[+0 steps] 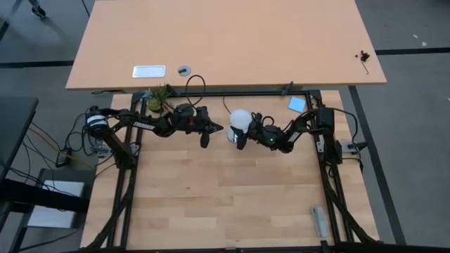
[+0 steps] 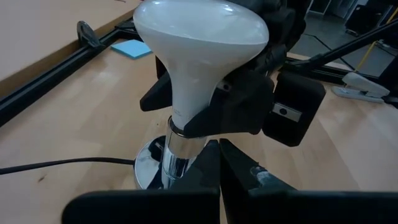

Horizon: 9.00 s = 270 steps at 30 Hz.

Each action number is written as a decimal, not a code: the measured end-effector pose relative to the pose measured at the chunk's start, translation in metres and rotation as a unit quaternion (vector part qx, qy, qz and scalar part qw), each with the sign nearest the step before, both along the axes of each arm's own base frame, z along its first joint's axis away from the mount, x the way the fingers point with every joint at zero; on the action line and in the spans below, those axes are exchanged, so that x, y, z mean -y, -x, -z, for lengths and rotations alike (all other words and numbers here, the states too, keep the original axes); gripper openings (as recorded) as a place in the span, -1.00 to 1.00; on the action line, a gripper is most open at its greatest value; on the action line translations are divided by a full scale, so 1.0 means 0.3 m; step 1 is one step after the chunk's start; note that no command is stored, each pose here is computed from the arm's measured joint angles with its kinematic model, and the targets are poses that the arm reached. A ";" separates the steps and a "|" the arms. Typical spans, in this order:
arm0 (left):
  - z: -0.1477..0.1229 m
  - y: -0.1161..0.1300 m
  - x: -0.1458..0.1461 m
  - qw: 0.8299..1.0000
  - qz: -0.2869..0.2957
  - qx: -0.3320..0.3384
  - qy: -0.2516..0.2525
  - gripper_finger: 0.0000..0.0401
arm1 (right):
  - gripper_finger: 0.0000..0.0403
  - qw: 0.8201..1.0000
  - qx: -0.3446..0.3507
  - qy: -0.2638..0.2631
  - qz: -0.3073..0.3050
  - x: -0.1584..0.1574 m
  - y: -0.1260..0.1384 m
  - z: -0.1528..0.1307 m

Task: Screw lightbulb
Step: Insert the white lightbulb into the desk lamp

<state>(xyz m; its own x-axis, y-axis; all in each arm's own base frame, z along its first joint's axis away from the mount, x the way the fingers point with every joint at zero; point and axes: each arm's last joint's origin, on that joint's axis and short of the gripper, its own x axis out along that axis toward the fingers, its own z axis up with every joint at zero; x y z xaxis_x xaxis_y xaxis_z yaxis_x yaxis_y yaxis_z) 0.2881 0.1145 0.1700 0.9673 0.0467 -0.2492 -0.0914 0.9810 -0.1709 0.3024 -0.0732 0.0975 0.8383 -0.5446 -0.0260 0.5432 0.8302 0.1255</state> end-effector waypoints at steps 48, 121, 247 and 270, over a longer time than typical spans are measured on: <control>0.003 0.000 0.000 1.000 0.000 -0.004 0.002 -1.00 | 0.51 0.998 -0.063 -0.010 -0.012 -0.041 0.086 -0.059; 0.003 0.001 -0.001 1.000 -0.003 -0.005 0.000 -1.00 | -0.95 0.978 -0.189 -0.084 -0.016 -0.034 -0.008 -0.475; 0.064 -0.049 0.022 0.998 -0.025 -0.061 0.009 -1.00 | -0.76 0.961 -0.258 -0.062 -0.079 0.041 0.150 -0.592; 0.149 -0.151 -0.040 0.988 -0.034 -0.144 -0.033 -1.00 | 0.13 0.952 -0.277 -0.090 -0.096 -0.040 0.146 -0.579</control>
